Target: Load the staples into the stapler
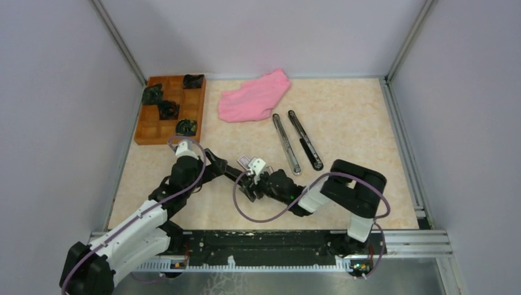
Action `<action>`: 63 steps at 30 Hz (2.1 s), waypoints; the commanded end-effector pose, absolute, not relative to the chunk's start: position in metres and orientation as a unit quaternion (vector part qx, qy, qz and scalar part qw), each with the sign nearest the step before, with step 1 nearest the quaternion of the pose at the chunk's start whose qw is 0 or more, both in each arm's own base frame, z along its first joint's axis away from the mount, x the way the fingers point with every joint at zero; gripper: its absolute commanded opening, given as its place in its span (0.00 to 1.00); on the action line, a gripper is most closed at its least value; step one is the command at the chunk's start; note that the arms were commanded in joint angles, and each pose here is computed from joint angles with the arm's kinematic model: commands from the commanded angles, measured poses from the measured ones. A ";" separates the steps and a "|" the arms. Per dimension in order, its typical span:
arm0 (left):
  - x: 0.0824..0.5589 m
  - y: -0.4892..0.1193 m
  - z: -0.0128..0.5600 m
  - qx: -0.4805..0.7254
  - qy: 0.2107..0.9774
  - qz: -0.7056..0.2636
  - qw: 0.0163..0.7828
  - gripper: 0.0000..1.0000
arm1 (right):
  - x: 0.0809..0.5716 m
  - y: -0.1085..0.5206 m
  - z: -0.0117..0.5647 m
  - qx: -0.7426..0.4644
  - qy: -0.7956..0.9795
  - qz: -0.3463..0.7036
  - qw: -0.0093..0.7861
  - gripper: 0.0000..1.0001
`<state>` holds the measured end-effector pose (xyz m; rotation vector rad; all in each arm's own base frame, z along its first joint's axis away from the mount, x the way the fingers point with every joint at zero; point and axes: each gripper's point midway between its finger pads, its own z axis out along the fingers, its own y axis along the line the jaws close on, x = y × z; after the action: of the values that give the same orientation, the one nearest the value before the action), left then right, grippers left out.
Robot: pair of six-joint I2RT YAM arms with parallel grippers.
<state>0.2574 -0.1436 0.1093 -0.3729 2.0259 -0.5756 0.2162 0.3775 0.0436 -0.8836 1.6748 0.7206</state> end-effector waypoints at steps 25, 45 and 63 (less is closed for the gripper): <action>0.252 -0.122 0.074 -0.252 0.875 -0.231 0.344 0.99 | 0.237 0.400 0.065 -0.454 0.751 0.233 0.419 0.43; 0.254 -0.126 0.079 -0.253 0.877 -0.234 0.334 0.99 | 0.216 0.349 -0.018 -0.422 0.826 0.123 0.352 0.00; 0.257 -0.118 0.086 -0.266 0.877 -0.214 0.338 0.99 | 0.222 0.370 -0.001 -0.370 0.847 0.127 0.359 0.00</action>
<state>0.2463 -0.1231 0.0647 -0.6715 2.3365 -0.5726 0.2341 0.3932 0.0282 -0.9192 2.0335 0.4347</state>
